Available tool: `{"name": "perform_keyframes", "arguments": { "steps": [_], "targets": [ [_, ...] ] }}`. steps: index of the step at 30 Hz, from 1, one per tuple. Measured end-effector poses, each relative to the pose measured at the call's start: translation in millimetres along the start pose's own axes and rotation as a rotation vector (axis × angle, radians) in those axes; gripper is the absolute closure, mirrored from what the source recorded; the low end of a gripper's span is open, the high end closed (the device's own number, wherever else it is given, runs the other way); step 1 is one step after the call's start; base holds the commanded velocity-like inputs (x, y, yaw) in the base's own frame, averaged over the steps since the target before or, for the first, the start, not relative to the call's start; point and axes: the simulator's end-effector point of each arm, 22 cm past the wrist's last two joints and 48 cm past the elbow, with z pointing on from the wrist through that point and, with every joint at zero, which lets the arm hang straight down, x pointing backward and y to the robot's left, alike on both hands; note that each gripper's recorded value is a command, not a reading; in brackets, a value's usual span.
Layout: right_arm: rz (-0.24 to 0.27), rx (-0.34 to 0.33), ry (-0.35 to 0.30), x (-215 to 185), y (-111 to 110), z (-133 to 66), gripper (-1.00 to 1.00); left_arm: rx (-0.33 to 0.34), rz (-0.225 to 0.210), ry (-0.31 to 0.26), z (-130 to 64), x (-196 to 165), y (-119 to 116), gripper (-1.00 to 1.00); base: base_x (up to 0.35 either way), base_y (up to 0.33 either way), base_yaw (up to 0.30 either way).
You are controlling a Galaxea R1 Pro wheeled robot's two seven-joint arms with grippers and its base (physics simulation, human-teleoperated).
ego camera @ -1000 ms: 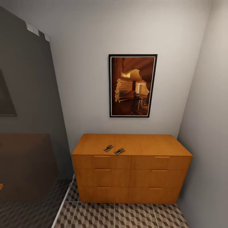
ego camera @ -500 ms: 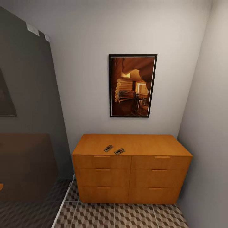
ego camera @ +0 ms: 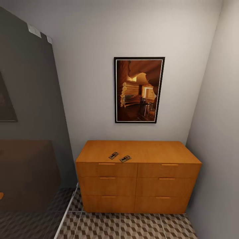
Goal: Take the four mousetraps from the cabinet in the bathroom and place them on the bathroom floor. Make sure all four end up on the same floor surface, and ensure that at least two of them are either under or directly next to the same bathroom sink.
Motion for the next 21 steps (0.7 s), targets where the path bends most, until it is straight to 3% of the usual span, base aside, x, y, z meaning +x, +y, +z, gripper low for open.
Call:
{"name": "perform_keyframes", "arguments": {
  "steps": [21],
  "targets": [
    [0.000,0.000,0.000,0.0,-0.1,0.0,-1.00,-0.001,-0.001,-0.002,0.0,-0.6,0.5,-1.00,0.000,0.000,0.000]
  ]
}}
